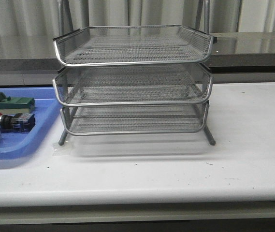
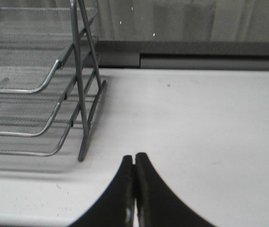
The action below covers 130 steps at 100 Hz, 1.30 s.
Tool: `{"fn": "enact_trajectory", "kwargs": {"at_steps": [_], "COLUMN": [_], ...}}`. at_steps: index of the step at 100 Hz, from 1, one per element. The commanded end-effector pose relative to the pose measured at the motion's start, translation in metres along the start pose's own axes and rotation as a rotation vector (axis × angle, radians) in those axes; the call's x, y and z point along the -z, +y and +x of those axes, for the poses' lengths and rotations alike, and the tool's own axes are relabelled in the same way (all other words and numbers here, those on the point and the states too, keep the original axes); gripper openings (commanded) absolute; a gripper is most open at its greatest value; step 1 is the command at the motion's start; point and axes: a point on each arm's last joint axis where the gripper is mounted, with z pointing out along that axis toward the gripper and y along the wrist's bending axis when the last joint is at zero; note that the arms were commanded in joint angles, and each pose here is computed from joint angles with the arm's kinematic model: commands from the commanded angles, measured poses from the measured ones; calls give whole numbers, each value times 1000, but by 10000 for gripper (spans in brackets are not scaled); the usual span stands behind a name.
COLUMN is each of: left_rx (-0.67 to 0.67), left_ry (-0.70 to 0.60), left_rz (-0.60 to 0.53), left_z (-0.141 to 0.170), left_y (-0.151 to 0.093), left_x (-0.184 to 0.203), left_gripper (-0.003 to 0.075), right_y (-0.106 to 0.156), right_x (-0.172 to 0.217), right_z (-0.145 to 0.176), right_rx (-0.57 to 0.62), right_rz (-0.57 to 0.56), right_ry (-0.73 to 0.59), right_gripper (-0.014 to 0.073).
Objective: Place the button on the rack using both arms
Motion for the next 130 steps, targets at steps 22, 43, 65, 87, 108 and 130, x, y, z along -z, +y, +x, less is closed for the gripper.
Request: {"fn": "enact_trajectory", "kwargs": {"at_steps": [22,43,65,87,108,130], "left_rx": [19,19,19,19,19,19], "left_ry": [-79,-79,-79,-79,-79,-79], "left_rz": [6,6,6,6,6,6], "left_z": [2,2,2,2,2,2], "left_y": [-1,-1,-1,-1,-1,-1], "left_x": [2,2,2,2,2,2], "left_gripper": [-20,-20,-20,-20,-20,-20], "right_y": [8,14,17,20,20,21], "right_x": [-39,-71,-100,-119,-130,-135], "right_z": [-53,-53,-49,-45,-42,-41], "right_rx": [-76,-227,-356,-509,-548,-604], "right_rz": [-45,-100,-113,-131,-120,-122], "right_ry": [266,328,358,378,381,389], "right_gripper": [-57,-57,-48,181,489,488]}}
